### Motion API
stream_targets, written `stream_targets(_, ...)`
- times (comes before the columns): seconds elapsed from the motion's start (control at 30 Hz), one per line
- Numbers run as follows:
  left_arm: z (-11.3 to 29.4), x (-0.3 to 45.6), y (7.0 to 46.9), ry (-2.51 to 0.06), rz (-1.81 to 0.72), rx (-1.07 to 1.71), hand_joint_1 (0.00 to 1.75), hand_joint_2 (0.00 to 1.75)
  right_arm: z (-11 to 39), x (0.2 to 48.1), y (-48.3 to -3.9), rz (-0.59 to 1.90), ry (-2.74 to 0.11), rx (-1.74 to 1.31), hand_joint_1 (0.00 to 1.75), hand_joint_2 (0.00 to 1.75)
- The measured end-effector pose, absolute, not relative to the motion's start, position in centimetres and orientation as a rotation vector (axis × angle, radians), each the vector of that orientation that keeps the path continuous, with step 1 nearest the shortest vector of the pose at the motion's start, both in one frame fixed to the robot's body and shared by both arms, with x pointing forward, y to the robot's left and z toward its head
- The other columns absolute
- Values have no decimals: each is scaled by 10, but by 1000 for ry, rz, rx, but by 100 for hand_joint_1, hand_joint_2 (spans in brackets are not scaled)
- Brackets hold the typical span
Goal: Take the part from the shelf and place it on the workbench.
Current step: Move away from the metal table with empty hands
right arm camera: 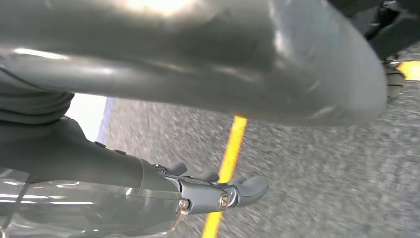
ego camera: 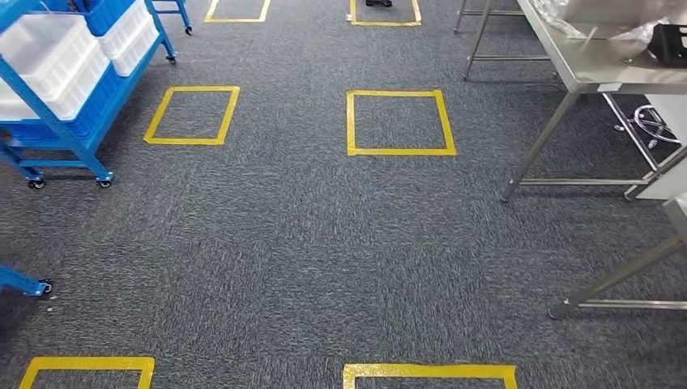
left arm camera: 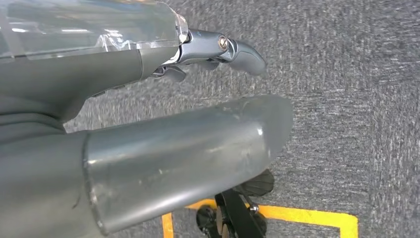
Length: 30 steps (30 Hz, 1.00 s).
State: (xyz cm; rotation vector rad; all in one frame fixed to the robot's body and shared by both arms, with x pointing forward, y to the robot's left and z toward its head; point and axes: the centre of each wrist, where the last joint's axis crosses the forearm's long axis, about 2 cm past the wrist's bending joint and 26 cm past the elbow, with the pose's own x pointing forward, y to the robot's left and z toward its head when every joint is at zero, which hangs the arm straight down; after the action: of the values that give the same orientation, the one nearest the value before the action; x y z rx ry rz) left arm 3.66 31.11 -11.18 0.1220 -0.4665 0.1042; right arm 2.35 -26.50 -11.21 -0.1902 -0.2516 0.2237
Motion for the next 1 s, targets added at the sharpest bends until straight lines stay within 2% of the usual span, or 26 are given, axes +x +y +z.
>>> stream_targets(1.0, -113, 29, 308, -441, 76, 116, 0, 0, -112, 22, -263, 231, -237, -167, 0, 0)
